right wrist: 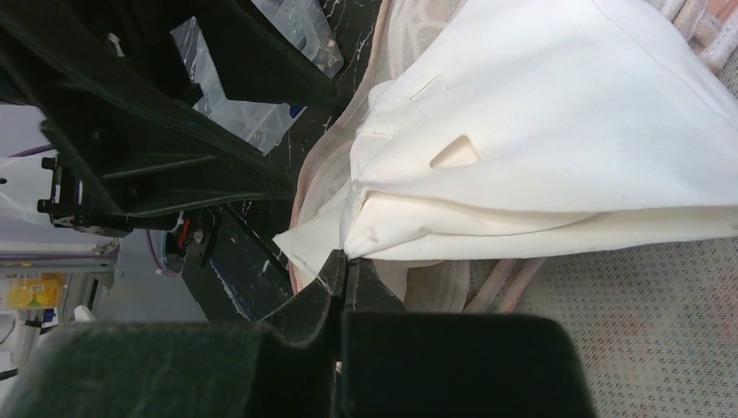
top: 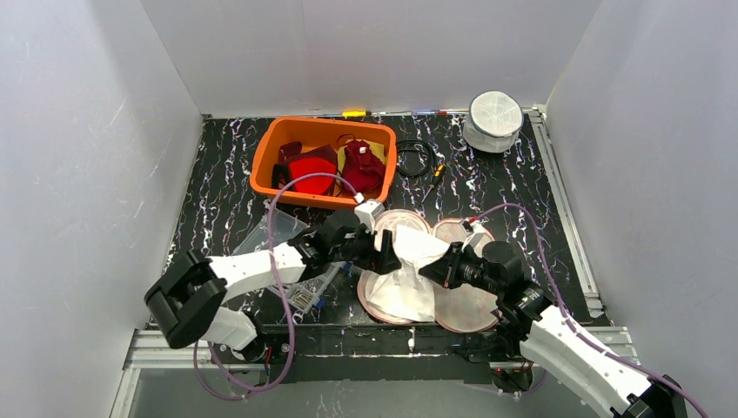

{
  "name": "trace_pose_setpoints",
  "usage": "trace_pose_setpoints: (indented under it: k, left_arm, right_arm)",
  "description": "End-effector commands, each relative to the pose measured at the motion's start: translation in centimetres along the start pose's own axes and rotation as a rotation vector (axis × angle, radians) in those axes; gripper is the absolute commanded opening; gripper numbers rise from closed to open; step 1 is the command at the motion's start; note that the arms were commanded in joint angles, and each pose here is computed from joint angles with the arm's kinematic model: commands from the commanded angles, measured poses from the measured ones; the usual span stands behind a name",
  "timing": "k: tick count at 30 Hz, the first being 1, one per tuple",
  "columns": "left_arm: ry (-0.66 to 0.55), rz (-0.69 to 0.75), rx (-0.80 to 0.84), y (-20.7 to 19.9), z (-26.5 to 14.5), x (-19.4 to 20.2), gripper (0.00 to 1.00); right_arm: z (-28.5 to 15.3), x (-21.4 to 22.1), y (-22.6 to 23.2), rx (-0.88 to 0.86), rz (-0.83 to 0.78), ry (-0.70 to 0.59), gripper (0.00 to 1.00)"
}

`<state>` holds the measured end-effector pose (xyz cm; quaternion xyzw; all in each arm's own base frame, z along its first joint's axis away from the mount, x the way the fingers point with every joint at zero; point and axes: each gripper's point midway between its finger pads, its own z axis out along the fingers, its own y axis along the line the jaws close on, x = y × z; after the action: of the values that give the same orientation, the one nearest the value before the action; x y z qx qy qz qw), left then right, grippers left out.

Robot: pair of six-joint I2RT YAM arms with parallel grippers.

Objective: Unzip the laundry bag and remove the bra
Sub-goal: Pick up the bra from the laundry bag.

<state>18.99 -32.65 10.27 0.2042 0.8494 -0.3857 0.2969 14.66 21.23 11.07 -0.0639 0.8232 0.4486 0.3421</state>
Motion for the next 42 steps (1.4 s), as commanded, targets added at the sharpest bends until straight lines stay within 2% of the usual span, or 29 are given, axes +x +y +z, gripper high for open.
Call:
trace_pose_setpoints:
  k: [1,13,20,30,35,37,42]
  left_arm:
    - [0.065,-0.04,0.008,0.0,1.5,0.6,0.77]
    - [0.156,-0.116,-0.051,2.0,3.2,3.6,0.7]
    - [0.208,-0.111,0.04,0.2,3.7,3.9,0.56]
    - [0.238,-0.104,0.079,-0.3,3.8,4.6,0.5]
    - [0.26,-0.104,0.102,-0.6,4.1,4.9,0.38]
    - [0.27,-0.112,0.096,-0.4,4.3,5.2,0.4]
    - [0.269,-0.126,0.066,0.2,4.5,5.5,0.57]
  right_arm:
    - [0.2,-0.7,0.8,-0.039,-0.002,-0.027,0.01]
    - [0.3,0.6,-0.7,-0.002,0.041,-0.022,0.01]
    - [0.4,0.9,-1.1,0.006,0.05,-0.015,0.01]
    - [0.7,2.2,-2.7,0.045,0.082,-0.001,0.01]
    - [0.8,2.8,-3.2,0.059,0.1,0.007,0.01]
    - [0.8,2.8,-3.3,0.063,0.105,0.01,0.01]
    - [0.8,3.1,-3.6,0.078,0.111,0.021,0.01]
